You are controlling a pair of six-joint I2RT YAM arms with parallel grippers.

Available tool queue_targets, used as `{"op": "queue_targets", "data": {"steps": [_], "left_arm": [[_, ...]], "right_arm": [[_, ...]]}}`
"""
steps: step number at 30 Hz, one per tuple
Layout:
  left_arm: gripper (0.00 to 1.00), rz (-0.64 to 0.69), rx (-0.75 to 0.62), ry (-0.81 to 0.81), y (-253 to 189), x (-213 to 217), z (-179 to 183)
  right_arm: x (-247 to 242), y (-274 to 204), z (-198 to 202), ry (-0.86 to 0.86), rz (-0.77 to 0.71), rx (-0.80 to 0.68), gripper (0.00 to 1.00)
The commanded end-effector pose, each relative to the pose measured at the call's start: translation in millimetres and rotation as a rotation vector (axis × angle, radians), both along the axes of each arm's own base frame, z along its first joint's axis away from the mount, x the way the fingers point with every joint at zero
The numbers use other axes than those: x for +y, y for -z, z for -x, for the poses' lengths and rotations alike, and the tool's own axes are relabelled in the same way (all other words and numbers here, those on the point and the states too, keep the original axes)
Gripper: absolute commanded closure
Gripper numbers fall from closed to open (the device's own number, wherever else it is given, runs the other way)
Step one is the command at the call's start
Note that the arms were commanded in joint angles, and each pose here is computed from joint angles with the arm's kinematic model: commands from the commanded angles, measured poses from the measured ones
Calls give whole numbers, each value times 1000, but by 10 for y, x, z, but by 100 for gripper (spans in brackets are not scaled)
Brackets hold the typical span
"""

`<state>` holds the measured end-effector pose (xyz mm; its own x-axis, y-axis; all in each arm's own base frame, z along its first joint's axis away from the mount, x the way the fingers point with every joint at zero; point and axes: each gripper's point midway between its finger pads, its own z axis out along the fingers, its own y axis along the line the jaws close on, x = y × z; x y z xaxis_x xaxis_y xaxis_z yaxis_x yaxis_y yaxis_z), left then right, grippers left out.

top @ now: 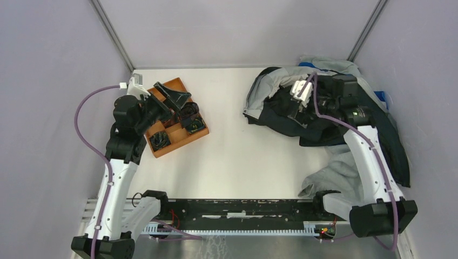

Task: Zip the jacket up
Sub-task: Flatten out the jacket at the center of the board.

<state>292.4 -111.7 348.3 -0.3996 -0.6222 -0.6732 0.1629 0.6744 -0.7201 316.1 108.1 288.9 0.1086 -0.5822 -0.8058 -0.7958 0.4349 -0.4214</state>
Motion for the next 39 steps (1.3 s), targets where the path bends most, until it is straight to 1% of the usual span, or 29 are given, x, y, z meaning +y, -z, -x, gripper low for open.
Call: {"op": "queue_targets", "data": {"steps": [1, 7, 13, 17, 19, 22, 25, 27, 29, 31, 32, 34, 35, 37, 38, 39], "left_arm": [[1, 127, -34, 8, -113, -62, -29], [2, 195, 50, -7, 79, -92, -109], [3, 264, 145, -55, 347, -69, -122], [3, 291, 186, -86, 474, -41, -114], [3, 296, 208, -103, 535, -26, -106], [4, 302, 240, -132, 620, 5, -98], [4, 302, 252, -150, 662, 31, -88], [4, 302, 257, -158, 689, 41, -88], [4, 301, 261, -162, 709, 46, -86], [4, 300, 267, -165, 730, 51, -81], [4, 299, 267, -165, 733, 52, -80], [4, 297, 269, -166, 742, 53, -81], [4, 295, 269, -166, 750, 53, -82], [4, 291, 269, -163, 758, 49, -88], [5, 289, 265, -160, 747, 47, -89], [4, 287, 257, -154, 731, 42, -93]], "right_arm": [[94, 225, 32, -112, 214, -30, 2], [393, 816, 95, -156, 404, 8, 2], [686, 1300, 74, -146, 519, 10, 2], [780, 1439, -175, 15, 565, -58, 2], [826, 1497, -329, 106, 553, -75, 2], [844, 1658, -482, 198, 551, -39, 2], [767, 1829, -614, 294, 594, -29, 2], [711, 1938, -682, 340, 626, -29, 2], [701, 1972, -719, 359, 624, -31, 3], [713, 1926, -745, 371, 600, -41, 12], [729, 1884, -758, 373, 587, -51, 18], [754, 1741, -803, 380, 553, -75, 38], [763, 1657, -835, 384, 536, -87, 52], [764, 1465, -898, 390, 497, -106, 74], [760, 1334, -944, 397, 471, -115, 82], [761, 1194, -992, 400, 435, -121, 88]]}}
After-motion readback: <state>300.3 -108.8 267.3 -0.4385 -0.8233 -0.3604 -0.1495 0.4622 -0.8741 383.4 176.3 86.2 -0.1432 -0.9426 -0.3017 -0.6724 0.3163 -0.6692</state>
